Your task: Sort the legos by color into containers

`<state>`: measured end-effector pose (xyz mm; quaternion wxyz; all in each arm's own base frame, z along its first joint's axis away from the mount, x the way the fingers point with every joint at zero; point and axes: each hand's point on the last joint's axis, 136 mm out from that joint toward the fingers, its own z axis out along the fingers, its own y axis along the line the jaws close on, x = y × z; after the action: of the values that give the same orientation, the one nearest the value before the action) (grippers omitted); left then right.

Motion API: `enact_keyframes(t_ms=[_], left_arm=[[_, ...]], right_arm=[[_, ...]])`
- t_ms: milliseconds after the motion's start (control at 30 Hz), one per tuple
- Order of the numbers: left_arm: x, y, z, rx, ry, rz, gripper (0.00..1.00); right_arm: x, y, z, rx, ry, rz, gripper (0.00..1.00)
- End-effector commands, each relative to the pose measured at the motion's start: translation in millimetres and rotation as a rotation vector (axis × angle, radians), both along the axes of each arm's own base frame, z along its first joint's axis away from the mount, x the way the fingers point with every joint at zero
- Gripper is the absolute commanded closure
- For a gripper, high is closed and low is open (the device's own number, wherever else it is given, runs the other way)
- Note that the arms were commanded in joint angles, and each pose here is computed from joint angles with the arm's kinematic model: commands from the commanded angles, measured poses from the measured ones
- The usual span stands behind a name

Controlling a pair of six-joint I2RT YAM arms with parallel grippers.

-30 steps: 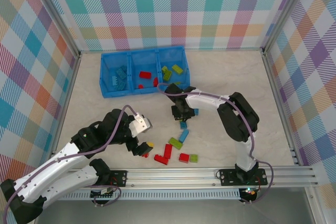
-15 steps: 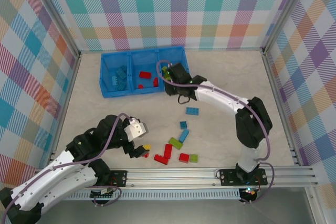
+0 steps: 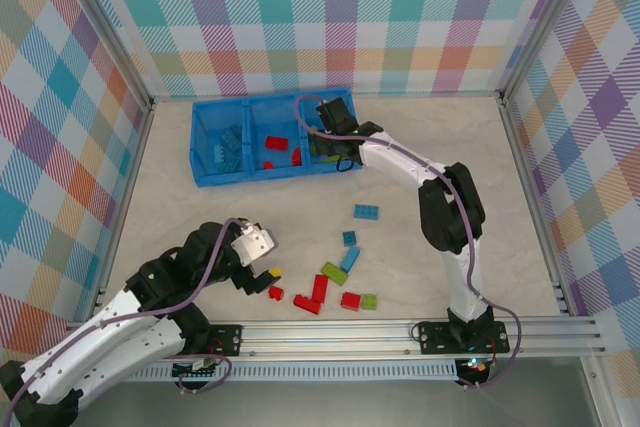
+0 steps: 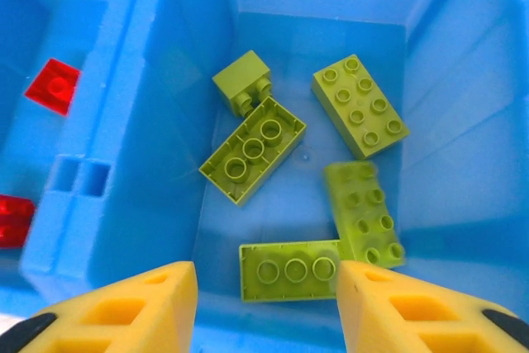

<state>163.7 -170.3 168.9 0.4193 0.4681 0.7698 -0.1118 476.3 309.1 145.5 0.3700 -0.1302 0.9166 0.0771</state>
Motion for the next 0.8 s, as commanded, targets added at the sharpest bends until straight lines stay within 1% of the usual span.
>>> enact_keyframes(t_ms=[0, 100, 200, 267, 333, 433, 533, 600, 667, 767], left_arm=[[13.4, 3.6, 1.0, 0.0, -0.002, 0.08, 0.0], [26.2, 7.3, 12.9, -0.045, 0.024, 0.198, 0.0], [46.9, 11.5, 35.2, -0.172, 0.065, 0.413, 0.0], [59.8, 15.5, 38.7, -0.249, 0.105, 0.565, 0.0], [69.0, 13.6, 35.0, -0.321, 0.18, 0.693, 0.0], [74.2, -12.9, 22.6, -0.376, 0.331, 0.731, 0.01], [80.0, -46.8, 5.4, -0.368, 0.458, 0.759, 0.03], [86.8, -69.8, -4.0, -0.345, 0.498, 0.805, 0.06], [96.0, -92.2, -15.9, -0.304, 0.532, 0.871, 0.08], [106.4, -132.1, -37.6, -0.208, 0.546, 0.864, 0.08]], right_arm=[[-20.3, -4.1, 59.9, 0.056, -0.066, 0.044, 0.5], [-59.9, -13.4, 78.5, 0.108, -0.037, 0.119, 0.39], [-112.7, -29.7, 85.0, 0.152, 0.025, 0.2, 0.26], [-149.3, -47.7, 78.5, 0.166, 0.101, 0.21, 0.14], [-189.4, -70.3, 65.2, 0.173, 0.208, 0.189, 0.1], [-243.0, -102.0, 47.2, 0.18, 0.353, 0.136, 0.05], [-284.6, -132.0, 32.6, 0.181, 0.45, 0.068, 0.03], [-302.3, -147.3, 25.7, 0.188, 0.485, 0.021, 0.01], [-315.1, -159.9, 18.6, 0.179, 0.519, -0.022, 0.0], [-325.5, -172.3, 12.2, 0.159, 0.552, -0.078, 0.0]])
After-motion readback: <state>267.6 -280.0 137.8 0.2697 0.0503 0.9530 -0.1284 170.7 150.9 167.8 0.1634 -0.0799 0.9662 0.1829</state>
